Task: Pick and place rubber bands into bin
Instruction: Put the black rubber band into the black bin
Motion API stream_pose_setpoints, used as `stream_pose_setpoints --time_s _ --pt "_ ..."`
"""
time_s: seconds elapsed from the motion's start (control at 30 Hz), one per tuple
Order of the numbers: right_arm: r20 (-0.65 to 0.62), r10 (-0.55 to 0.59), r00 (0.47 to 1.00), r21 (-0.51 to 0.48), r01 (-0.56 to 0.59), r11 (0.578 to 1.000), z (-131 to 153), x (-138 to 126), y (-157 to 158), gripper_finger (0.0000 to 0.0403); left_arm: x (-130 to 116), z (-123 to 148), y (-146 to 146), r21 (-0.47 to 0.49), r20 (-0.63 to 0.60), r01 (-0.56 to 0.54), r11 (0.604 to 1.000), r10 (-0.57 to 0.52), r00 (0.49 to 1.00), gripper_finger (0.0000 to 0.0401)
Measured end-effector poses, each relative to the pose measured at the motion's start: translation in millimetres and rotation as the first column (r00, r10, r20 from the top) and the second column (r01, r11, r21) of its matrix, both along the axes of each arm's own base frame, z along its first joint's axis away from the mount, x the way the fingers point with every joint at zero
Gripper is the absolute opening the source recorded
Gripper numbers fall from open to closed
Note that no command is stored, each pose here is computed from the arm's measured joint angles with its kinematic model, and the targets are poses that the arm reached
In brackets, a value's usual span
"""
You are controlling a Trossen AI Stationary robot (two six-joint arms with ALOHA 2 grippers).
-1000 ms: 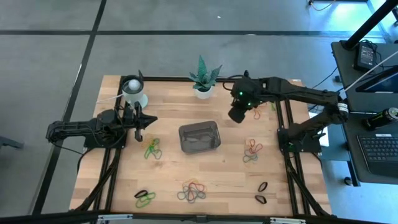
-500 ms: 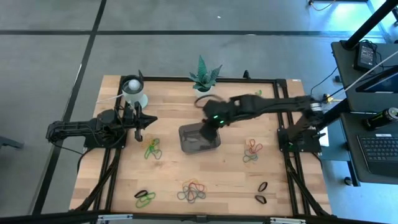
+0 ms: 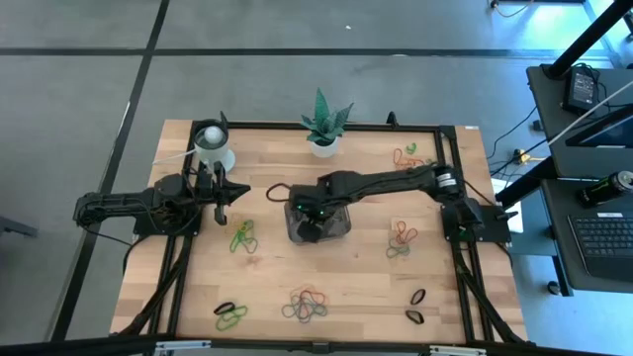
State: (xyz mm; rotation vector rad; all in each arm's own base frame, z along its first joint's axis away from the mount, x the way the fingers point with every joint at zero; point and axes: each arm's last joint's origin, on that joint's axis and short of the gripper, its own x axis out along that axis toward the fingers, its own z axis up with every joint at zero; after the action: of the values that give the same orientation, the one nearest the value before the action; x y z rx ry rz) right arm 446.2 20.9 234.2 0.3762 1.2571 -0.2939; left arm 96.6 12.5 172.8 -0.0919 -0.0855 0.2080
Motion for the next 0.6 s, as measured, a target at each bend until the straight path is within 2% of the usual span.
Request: stream_pose_setpoints --time_s 0.27,0.6 --pt "-0.049 0.023 0.999 -0.005 -0.023 1.0 -20 6 0 0.0005 0 0 0 0.0 0.0 0.0 1.0 0.0 1.0 0.0006" --pt "-0.044 0.026 0.999 -0.006 -0.026 1.0 -23 7 0 0.0053 0 0 0 0.0 0.0 0.0 1.0 0.0 1.0 0.0006"
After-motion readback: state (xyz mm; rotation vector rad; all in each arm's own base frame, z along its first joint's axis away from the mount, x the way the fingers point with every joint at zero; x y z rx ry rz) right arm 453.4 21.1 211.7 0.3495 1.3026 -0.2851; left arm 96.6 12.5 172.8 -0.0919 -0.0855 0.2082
